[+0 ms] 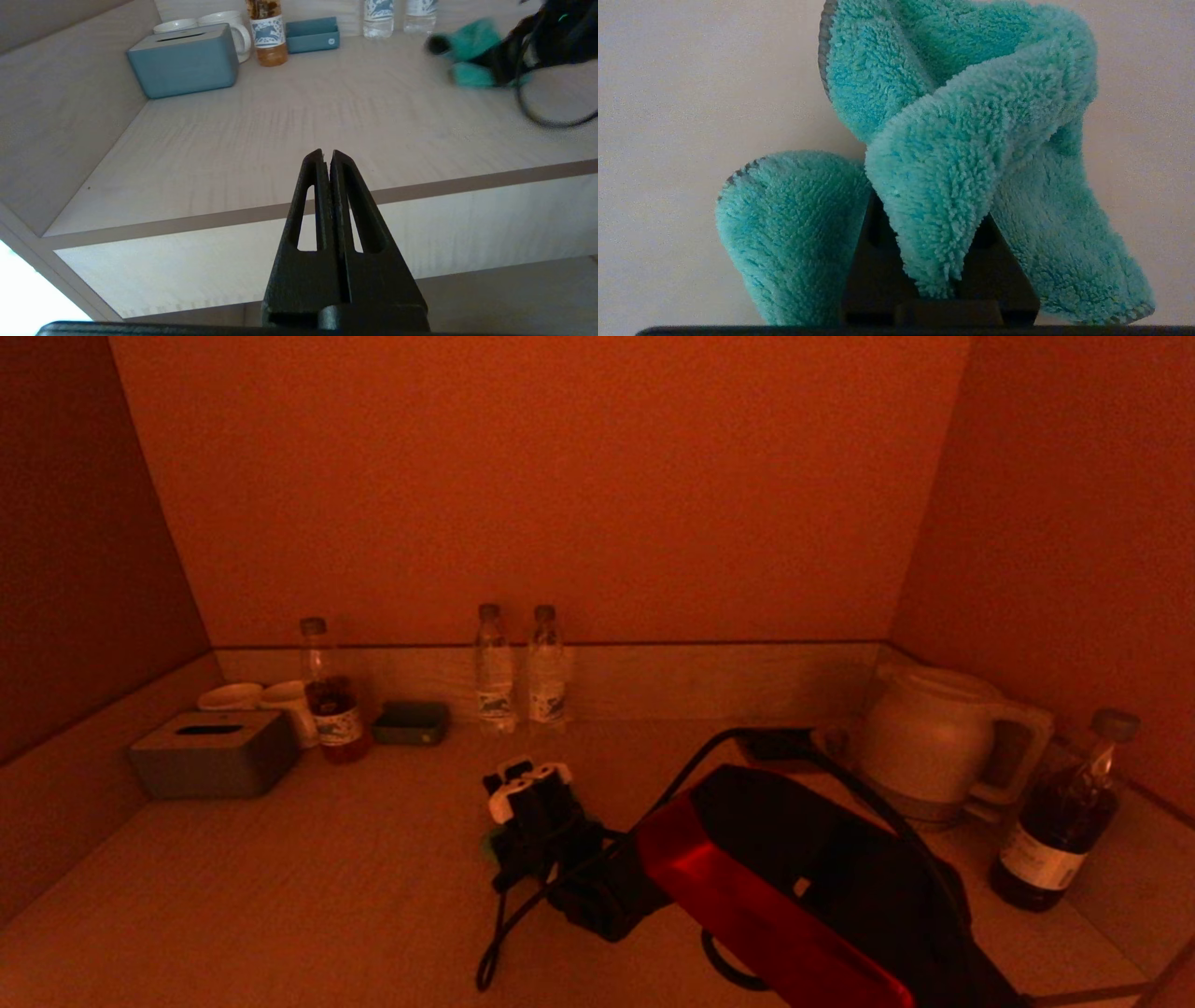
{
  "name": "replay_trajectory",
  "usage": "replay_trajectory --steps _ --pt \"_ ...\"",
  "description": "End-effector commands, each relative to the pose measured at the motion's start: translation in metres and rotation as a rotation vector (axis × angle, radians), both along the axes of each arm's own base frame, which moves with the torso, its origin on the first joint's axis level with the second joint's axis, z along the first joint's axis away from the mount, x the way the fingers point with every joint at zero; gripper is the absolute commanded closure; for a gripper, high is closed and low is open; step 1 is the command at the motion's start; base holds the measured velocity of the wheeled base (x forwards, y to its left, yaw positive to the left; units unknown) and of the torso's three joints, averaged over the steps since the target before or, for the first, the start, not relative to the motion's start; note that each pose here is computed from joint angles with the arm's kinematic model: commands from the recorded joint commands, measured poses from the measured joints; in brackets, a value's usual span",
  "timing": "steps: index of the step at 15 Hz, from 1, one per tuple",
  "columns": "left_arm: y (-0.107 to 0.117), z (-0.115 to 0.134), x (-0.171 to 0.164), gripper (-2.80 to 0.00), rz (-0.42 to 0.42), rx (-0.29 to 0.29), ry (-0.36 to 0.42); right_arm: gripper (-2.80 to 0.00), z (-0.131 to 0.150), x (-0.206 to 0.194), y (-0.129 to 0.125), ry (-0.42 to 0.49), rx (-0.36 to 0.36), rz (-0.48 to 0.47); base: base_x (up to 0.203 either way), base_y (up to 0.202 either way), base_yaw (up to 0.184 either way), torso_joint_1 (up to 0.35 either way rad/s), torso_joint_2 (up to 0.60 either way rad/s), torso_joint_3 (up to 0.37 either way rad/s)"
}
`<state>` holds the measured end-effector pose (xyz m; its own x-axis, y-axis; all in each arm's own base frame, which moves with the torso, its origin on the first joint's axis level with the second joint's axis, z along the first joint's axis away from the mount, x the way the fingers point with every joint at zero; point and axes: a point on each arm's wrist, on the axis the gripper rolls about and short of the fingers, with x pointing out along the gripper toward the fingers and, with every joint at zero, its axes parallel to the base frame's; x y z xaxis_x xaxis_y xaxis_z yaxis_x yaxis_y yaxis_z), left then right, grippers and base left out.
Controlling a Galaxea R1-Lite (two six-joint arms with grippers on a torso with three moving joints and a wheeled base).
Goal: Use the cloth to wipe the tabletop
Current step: Sweep the stains on the table
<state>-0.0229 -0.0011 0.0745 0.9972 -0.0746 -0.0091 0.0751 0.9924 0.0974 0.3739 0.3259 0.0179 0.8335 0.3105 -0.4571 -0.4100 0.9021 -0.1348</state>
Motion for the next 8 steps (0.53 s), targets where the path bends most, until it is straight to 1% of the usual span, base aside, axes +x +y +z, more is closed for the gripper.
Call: replay_trajectory --steps 1,2,3,5,8 --pt "0.000 0.000 0.000 0.00 0.000 0.000 0.000 0.00 0.004 0.006 -0.007 -0.010 0.005 -0.023 0.000 0.000 0.000 0.000 0.00 0.000" --pt "0.000 0.000 0.000 0.00 0.000 0.000 0.000 0.00 0.007 0.008 -0.010 -0.014 0.007 -0.032 0.000 0.000 0.000 0.000 0.00 0.000" --pt "0.000 0.000 0.000 0.00 0.000 0.000 0.000 0.00 0.016 0.017 -0.022 -0.028 0.017 -0.066 0.000 0.000 0.000 0.000 0.00 0.000" --pt "0.000 0.000 0.000 0.00 -0.002 0.000 0.000 0.00 0.020 0.024 -0.028 -0.043 0.026 -0.085 0.000 0.000 0.000 0.000 0.00 0.000" --pt "0.000 0.000 0.000 0.00 -0.002 0.000 0.000 0.00 0.020 0.025 -0.028 -0.044 0.025 -0.084 0.000 0.000 0.000 0.000 0.00 0.000"
